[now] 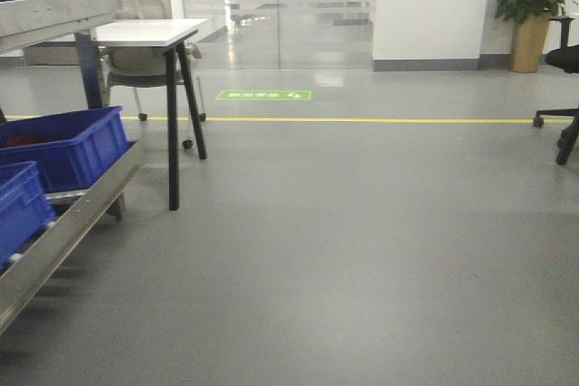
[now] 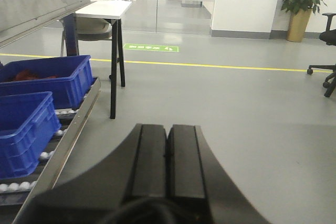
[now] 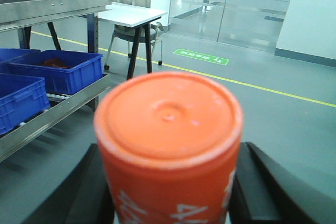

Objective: Grab orange capacitor from left shelf to right conveyor
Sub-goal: 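Drive the base to the conveyor, holding the capacitor in the right gripper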

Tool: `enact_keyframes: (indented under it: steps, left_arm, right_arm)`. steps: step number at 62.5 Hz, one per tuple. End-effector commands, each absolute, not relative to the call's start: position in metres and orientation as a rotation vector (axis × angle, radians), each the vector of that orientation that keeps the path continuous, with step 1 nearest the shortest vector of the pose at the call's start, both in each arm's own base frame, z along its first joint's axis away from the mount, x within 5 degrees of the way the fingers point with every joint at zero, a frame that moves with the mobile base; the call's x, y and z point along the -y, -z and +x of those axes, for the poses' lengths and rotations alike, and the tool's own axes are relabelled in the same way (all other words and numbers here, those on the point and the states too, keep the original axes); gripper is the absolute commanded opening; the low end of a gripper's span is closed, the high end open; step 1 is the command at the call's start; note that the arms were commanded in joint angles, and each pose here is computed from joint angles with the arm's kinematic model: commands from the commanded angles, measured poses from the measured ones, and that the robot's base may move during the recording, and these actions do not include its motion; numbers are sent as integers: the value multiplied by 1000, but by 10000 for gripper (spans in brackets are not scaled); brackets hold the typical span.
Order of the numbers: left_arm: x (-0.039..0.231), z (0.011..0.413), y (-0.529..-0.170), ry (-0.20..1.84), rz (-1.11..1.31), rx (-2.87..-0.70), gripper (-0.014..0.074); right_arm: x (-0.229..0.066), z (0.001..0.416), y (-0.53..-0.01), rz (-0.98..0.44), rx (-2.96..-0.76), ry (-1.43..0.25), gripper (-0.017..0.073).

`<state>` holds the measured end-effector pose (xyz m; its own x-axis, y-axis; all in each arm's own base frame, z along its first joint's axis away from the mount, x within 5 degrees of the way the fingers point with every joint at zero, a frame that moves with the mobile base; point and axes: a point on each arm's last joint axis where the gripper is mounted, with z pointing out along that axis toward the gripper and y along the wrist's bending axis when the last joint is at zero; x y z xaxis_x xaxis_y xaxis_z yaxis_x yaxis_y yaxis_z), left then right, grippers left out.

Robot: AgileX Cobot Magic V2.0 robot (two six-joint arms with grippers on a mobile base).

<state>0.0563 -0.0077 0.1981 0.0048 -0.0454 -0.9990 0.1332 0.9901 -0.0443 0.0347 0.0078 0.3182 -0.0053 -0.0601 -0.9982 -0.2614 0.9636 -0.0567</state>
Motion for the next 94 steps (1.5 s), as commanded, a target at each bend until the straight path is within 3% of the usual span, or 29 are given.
enact_keyframes:
  steps: [1, 94]
  left_arm:
    - [7, 55, -208, 148, 59, -1455, -127]
    - [7, 55, -208, 147, 59, -1457, -127]
  right_arm:
    - [-7, 34, -335, -242, -1471, -154, 92]
    - [-7, 34, -335, -242, -1471, -154, 92]
